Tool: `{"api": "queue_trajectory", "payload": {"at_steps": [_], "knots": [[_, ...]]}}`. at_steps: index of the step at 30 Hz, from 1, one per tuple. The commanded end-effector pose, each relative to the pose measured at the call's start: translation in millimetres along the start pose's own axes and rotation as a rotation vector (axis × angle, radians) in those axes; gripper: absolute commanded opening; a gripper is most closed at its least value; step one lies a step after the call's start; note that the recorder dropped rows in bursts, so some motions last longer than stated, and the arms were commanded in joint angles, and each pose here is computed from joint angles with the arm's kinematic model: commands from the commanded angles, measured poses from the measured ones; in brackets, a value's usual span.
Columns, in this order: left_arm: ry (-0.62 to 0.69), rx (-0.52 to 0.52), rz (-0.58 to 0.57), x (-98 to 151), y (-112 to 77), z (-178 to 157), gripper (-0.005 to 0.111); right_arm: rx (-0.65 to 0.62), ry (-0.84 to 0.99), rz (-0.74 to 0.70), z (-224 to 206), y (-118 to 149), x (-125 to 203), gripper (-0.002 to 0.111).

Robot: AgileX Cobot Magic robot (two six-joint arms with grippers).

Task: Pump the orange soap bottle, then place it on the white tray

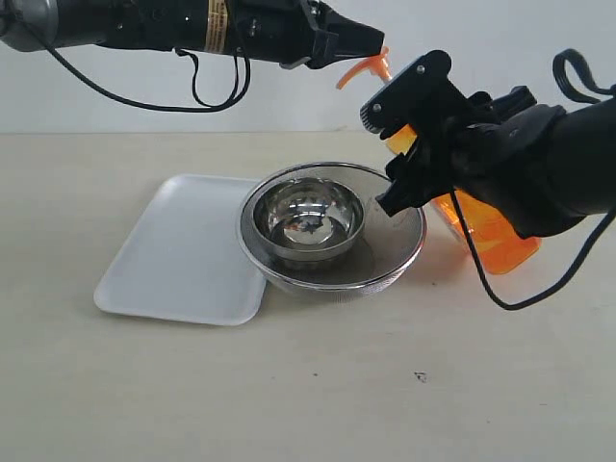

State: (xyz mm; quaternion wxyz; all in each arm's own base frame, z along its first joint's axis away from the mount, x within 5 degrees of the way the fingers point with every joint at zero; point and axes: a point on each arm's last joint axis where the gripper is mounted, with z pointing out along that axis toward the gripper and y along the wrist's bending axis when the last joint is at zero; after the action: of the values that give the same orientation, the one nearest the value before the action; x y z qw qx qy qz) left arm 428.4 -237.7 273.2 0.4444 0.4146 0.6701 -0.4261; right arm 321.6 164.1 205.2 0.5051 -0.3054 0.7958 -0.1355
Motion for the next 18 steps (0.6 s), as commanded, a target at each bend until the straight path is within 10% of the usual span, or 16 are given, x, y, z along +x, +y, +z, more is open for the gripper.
{"api": "queue_trajectory", "payload": {"at_steps": [1,18], "knots": [[0.084,0.058,-0.002,20.7,-7.1,15.2,0.005,-0.067,-0.005,0.020,-1.2,6.8,-2.0,0.000],[0.113,0.063,-0.011,34.4,-11.6,21.1,0.005,-0.069,-0.005,0.020,-1.2,7.0,-2.0,0.000]]}}
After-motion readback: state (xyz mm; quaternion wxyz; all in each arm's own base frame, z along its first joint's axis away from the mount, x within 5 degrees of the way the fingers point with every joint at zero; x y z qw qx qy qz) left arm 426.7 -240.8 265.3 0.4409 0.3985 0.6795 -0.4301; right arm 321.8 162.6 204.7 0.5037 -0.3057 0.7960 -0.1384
